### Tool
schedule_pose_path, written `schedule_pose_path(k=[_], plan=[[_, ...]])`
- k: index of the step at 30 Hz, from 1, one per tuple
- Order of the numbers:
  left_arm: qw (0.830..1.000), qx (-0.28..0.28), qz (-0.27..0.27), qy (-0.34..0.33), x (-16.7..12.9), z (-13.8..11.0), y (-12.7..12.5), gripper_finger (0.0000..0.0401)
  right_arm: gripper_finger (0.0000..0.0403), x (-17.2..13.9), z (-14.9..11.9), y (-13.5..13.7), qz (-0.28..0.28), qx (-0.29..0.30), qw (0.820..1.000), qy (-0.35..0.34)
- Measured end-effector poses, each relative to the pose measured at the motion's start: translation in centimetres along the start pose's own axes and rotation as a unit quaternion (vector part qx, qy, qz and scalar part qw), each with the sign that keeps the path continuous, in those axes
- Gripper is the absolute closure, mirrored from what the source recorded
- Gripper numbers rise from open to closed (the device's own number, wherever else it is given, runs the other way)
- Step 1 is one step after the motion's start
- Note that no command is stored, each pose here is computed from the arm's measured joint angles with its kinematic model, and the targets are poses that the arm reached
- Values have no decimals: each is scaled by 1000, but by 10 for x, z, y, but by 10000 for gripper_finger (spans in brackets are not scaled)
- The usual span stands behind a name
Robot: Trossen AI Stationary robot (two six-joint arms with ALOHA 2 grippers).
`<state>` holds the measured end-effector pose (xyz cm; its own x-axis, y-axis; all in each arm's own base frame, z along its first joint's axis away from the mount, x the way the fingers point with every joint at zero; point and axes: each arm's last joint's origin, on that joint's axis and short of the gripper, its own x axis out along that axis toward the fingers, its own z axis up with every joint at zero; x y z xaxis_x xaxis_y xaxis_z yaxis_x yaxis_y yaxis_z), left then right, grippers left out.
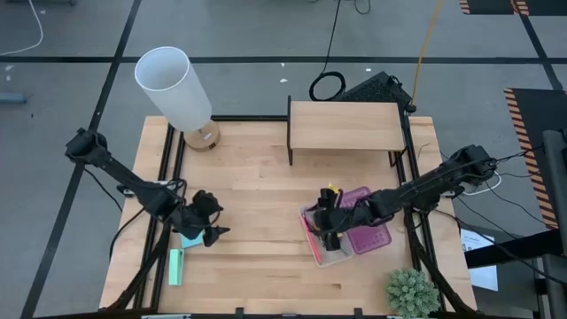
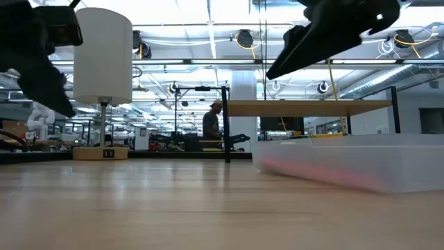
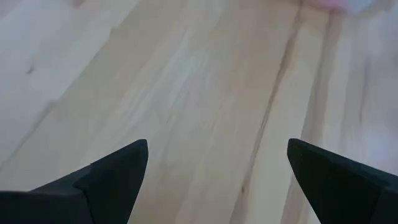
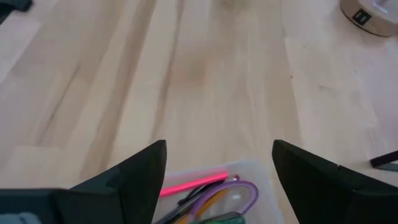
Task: Pack school essentials
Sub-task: Put the blue sticky notes into the purple supply box
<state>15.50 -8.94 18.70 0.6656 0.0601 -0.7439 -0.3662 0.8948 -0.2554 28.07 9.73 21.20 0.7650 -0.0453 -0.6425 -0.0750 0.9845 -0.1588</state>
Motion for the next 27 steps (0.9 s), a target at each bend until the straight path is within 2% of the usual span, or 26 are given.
schedule_pose_path(k=[4,11,16,21,27], plan=[[997,-21,30,63,-7,-7,4,14,120,1,0,-5,-5,8,1000,1],[979,-63,117,152,-15,-25,21,25,120,2,0,-7,-6,15,1000,1],[963,-78,119,227,-20,-34,22,75,120,2,0,-7,-6,14,1000,2],[953,-64,111,275,-24,-41,21,139,120,2,0,-7,-7,10,1000,2],[954,-52,110,275,-26,-44,19,221,120,6,-10,-6,-6,5,1000,-7]])
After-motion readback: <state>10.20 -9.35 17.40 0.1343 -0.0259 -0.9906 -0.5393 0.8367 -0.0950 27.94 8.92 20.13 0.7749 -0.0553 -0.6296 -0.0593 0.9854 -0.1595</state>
